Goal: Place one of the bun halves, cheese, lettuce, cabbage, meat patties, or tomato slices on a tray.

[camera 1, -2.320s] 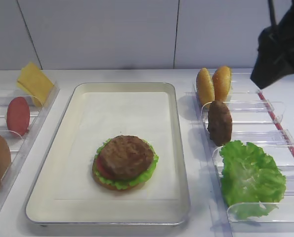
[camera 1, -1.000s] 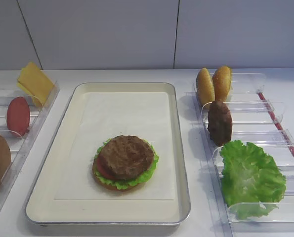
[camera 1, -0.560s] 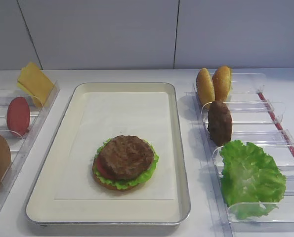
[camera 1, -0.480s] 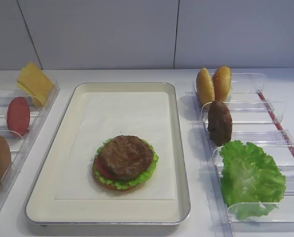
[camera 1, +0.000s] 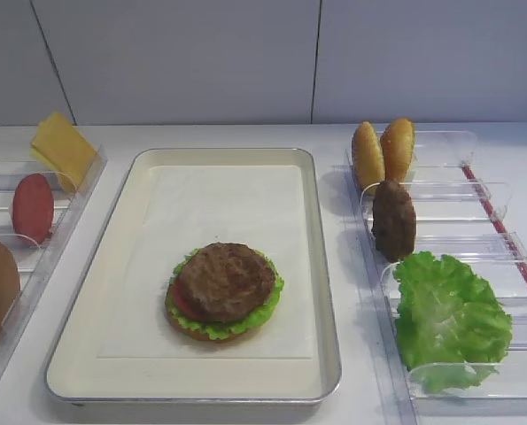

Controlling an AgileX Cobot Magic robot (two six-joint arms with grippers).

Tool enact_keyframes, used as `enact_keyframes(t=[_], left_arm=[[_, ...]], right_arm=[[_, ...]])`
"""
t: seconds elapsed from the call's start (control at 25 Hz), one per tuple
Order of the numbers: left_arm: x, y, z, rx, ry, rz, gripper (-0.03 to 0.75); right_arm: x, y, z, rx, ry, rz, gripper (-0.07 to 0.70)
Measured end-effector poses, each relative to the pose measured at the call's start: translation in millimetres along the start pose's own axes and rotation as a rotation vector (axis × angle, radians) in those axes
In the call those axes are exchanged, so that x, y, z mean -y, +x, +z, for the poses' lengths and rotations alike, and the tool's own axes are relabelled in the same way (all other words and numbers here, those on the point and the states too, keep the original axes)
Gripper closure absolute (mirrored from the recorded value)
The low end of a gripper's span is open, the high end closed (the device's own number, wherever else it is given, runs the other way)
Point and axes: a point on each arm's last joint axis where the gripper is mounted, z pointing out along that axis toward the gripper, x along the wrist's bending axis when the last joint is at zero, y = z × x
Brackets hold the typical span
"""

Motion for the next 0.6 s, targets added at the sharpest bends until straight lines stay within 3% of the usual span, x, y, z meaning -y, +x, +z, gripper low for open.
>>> enact_keyframes(t=[0.6], left_arm=[[0.0, 0.0, 0.0, 0.0, 0.0, 0.0, 0.319]], right_arm=[[1.1, -0.2, 0.5, 0.002, 0.009, 0.008, 0.11]])
